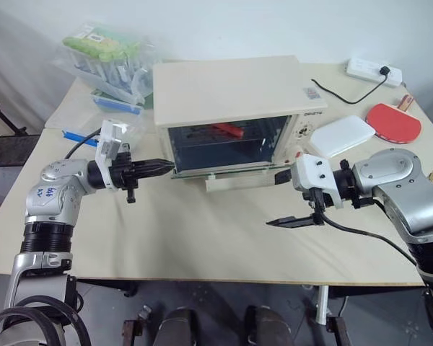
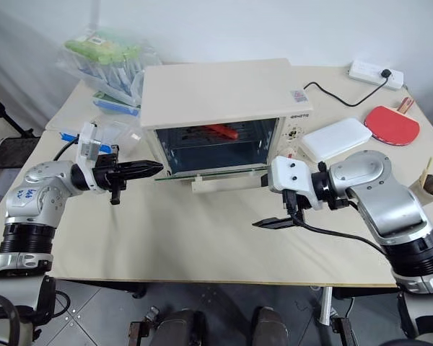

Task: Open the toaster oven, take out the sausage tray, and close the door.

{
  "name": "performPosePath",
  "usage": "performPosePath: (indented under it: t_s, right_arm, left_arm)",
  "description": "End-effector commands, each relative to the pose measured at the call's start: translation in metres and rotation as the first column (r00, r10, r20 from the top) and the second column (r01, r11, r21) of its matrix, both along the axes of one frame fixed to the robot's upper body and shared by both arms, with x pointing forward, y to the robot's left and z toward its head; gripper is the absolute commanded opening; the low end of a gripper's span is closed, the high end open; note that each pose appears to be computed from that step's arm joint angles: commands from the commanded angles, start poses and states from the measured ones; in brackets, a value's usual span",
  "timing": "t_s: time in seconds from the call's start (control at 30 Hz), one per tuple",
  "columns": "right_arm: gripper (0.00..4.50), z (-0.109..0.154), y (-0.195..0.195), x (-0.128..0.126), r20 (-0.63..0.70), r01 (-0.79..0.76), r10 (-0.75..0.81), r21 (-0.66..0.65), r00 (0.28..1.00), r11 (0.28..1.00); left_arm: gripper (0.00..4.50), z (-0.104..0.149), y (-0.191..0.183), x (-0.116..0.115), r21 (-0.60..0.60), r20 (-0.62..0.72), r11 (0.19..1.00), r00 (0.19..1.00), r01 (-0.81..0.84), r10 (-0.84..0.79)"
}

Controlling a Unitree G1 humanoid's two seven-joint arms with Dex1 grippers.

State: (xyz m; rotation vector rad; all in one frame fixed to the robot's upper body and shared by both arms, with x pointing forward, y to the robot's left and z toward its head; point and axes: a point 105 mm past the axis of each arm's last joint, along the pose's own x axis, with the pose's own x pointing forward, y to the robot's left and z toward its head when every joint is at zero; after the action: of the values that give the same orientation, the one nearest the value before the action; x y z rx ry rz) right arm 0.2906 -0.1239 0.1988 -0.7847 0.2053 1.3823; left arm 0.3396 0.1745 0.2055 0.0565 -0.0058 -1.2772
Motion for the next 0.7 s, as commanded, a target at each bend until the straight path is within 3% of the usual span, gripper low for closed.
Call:
performPosePath:
  t_s: [0.03, 0.4, 0.6, 0.7]
  right_arm:
    - [4.50, -0.012, -0.004, 0.005, 0.006, 0.039, -0.039, -0.063, 0.999, 0.997]
    - [4.50, -0.003, 0.012, 0.022, 0.077, 0.057, -0.057, 0.008, 0.995, 0.998]
    - [4.50, -0.022, -0.013, 0.018, 0.032, 0.063, -0.058, -0.182, 0.998, 0.981]
    - [4.50, -0.024, -0.024, -0.002, -0.036, -0.003, -0.006, -0.233, 0.999, 0.973]
  left_arm:
    - [0.04, 0.011, -0.005, 0.000, 0.005, 0.052, 1.000, 0.998, 0.023, -0.024]
    - [0.04, 0.009, -0.012, 0.003, 0.020, 0.047, 0.998, 0.997, 0.054, -0.054]
    - [0.04, 0.004, -0.016, 0.003, 0.047, 0.036, 0.996, 0.996, 0.078, -0.080]
    - [0.04, -0.001, -0.019, 0.004, 0.083, 0.033, 0.993, 0.995, 0.090, -0.093]
